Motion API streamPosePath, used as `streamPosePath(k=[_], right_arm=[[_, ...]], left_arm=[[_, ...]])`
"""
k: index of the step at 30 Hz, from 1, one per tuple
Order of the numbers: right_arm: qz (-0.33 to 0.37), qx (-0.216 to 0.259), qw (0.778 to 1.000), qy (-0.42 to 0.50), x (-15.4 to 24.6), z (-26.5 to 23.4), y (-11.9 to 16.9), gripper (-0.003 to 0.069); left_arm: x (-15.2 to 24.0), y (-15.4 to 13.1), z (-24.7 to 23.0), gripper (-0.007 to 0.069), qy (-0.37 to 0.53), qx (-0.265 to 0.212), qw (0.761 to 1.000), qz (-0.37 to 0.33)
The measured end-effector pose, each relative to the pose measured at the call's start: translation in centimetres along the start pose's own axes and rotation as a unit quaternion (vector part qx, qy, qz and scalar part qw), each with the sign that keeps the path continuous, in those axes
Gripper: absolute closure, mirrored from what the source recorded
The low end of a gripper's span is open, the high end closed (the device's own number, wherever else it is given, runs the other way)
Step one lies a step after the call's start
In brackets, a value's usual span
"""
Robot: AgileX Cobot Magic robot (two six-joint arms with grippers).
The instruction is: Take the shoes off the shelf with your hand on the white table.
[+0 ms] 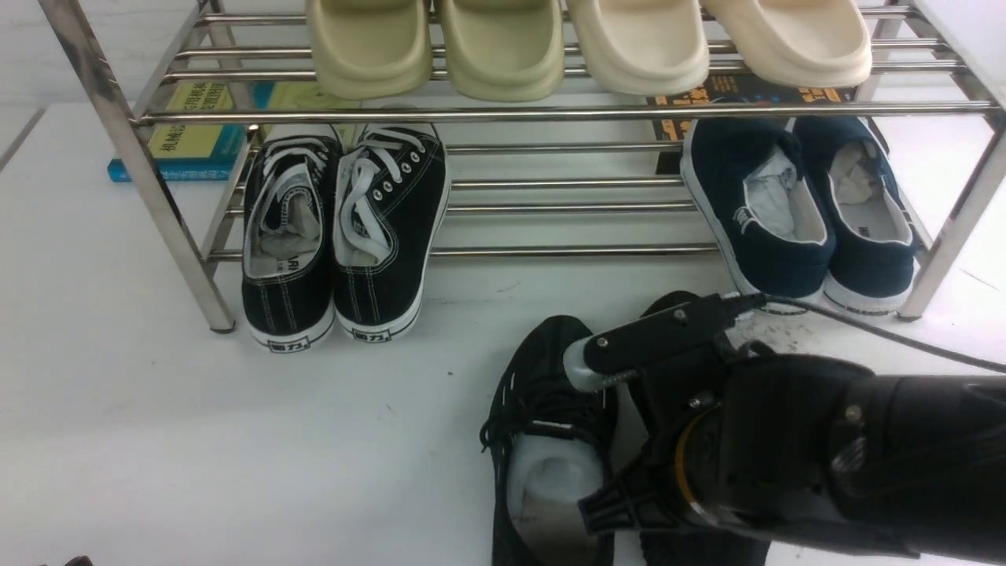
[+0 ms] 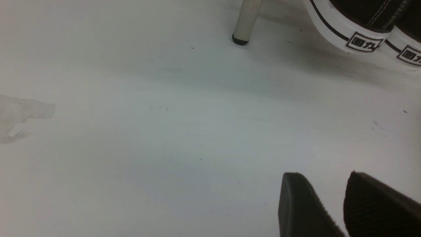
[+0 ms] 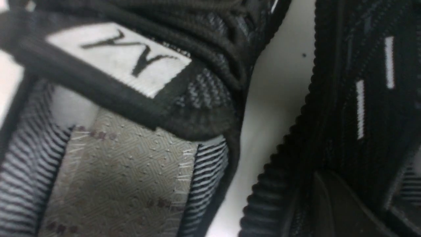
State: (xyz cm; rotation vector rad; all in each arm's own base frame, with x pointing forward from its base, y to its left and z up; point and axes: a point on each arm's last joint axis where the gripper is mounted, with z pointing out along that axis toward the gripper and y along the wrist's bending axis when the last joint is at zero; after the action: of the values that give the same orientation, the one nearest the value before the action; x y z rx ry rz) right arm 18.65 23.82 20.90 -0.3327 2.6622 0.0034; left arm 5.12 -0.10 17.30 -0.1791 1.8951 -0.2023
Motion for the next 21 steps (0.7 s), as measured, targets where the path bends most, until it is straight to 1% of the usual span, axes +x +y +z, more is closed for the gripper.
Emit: streamPosePath(k=[6,11,14,15,16,19,20,21], right_arm=[[-0.020,0.021,0.999,0.019,0.5,2.2,0.5,0.0633],[-0.020,0.020,0.999,0.018,0.4,2.1,0.6,0.0620],[-0.017,0.018,1.000,0.013,0.0,1.9,0.8,0.0575],[-0.017,0.017,1.000,0.012,0.0,1.9,0.8,0.0572],[-0.016,0.014,1.000,0.007,-0.3,1.7,0.9,0.0537],[-0.017,0.012,1.000,0.003,-0.8,1.3,1.1,0.0471],[-0.016,0.012,1.000,0.003,-0.8,1.3,1.1,0.0460],[-0.019,0.011,1.000,0.004,-1.0,1.1,1.2,0.0414]], left_arm=[[0.0,0.0,0.0,0.0385,0.000,0.000,1.000,0.000],[0.0,0.0,0.0,0.0385,0.000,0.000,1.000,0.000],[0.0,0.0,0.0,0.0385,0.000,0.000,1.000,0.000],[0.0,0.0,0.0,0.0385,0.000,0.000,1.000,0.000],[0.0,0.0,0.0,0.0385,0.000,0.000,1.000,0.000],[0.0,0.0,0.0,0.0385,0.000,0.000,1.000,0.000],[0.0,0.0,0.0,0.0385,0.000,0.000,1.000,0.000],[0.0,0.0,0.0,0.0385,0.000,0.000,1.000,0.000]])
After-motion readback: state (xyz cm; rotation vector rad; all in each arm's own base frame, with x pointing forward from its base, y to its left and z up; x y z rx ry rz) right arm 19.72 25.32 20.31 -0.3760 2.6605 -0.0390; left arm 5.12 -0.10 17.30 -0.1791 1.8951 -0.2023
